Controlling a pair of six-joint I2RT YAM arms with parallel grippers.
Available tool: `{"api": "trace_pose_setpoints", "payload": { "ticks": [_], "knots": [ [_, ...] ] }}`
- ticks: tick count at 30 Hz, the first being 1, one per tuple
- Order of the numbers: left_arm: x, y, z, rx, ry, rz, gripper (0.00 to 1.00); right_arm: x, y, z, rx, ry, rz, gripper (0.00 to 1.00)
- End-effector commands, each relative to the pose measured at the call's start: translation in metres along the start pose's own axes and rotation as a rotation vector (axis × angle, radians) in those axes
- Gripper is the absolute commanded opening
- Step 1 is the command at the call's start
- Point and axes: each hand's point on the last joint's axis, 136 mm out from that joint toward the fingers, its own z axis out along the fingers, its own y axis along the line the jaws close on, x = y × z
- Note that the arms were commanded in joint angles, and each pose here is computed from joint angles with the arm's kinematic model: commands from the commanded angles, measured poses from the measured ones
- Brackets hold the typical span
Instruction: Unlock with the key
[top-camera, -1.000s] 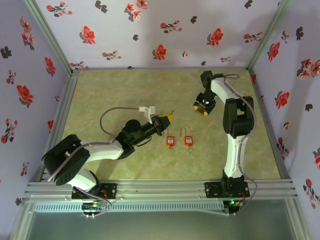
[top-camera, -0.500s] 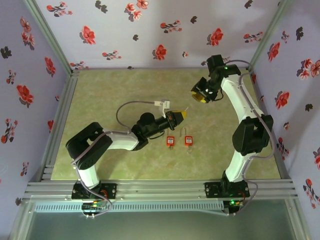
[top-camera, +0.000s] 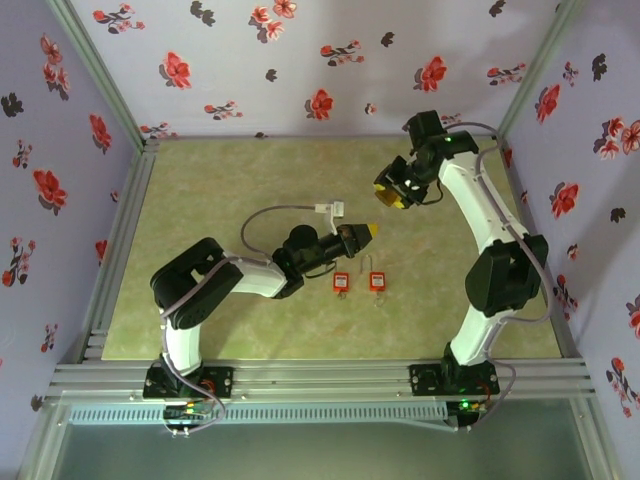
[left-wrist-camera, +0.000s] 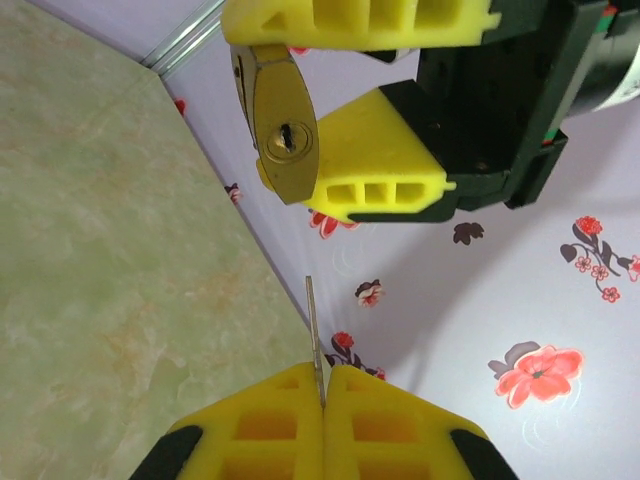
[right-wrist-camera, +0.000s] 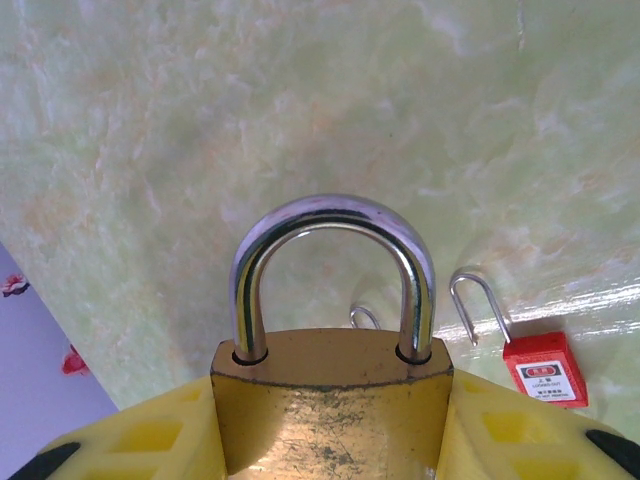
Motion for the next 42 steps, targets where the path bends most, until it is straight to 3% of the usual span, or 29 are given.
{"api": "trace_pose_setpoints", "payload": {
  "ticks": [1,30,42],
  "knots": [
    [-0.021,-0.014,0.003,0.061,-0.075,-0.016,0.0,0.007,0.01,-0.012,-0.054,-0.012,-0.006,0.22],
    [-0.027,0.014,-0.001,0.016,-0.092,-0.096,0.0,0.017,0.017,-0.001,-0.084,-0.005,-0.027,0.2],
    [-0.031,0.005,-0.001,0.043,-0.086,-0.08,0.0,0.016,0.01,0.007,-0.056,-0.016,-0.04,0.2]
  ]
}}
